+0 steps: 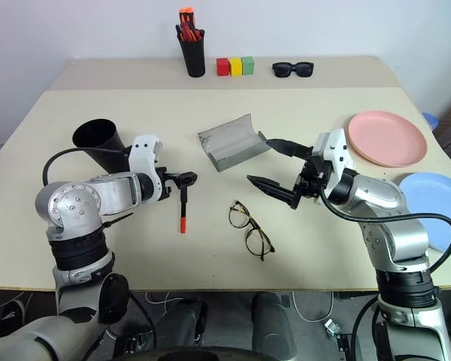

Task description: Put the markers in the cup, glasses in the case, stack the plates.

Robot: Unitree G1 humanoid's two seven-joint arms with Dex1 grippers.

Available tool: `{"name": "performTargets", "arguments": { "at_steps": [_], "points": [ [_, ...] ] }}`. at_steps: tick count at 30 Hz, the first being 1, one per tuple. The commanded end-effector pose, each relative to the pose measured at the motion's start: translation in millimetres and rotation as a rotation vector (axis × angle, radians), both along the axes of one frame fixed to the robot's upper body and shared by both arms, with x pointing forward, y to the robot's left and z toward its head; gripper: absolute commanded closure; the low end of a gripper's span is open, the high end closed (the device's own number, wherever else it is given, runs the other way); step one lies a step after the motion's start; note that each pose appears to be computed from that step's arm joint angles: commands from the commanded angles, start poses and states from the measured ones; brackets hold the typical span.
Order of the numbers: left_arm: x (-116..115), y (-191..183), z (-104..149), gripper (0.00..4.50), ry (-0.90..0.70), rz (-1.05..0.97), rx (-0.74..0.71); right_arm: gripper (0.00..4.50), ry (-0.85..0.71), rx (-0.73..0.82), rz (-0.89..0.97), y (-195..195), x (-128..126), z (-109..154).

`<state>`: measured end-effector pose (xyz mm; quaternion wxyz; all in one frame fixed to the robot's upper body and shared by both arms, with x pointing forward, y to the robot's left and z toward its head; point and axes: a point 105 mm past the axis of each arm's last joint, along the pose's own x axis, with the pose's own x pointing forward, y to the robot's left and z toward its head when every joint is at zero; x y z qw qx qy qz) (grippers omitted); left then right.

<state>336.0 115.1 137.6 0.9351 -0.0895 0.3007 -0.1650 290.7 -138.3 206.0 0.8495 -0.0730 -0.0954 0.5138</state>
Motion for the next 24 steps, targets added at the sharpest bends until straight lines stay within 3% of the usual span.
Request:
{"name": "performTargets", "arguments": {
  "at_steps": [1,14,18,24],
  "points": [
    [-3.5,-3.9,1.2,0.08,-0.011,-0.022,0.014,0.0,-0.046,0.008,0.005,1.2,-3.6,8.9],
    [-6.6,-9.3,-16.1,0.08,0.116,-0.077,-0.044,0.0,-0.042,0.006,-0.003,1.8,-2.7,8.3],
    [-13.2,-9.1,-27.5,1.27,0.189,-0.095,-0.089,0.0,-0.043,0.005,-0.007,1.5,-2.3,8.5],
    [-20.6,-0.3,-38.6,4.35,0.261,-0.108,-0.066,0.0,-0.047,0.005,-0.011,1.2,-2.1,8.9]
  ]
}}
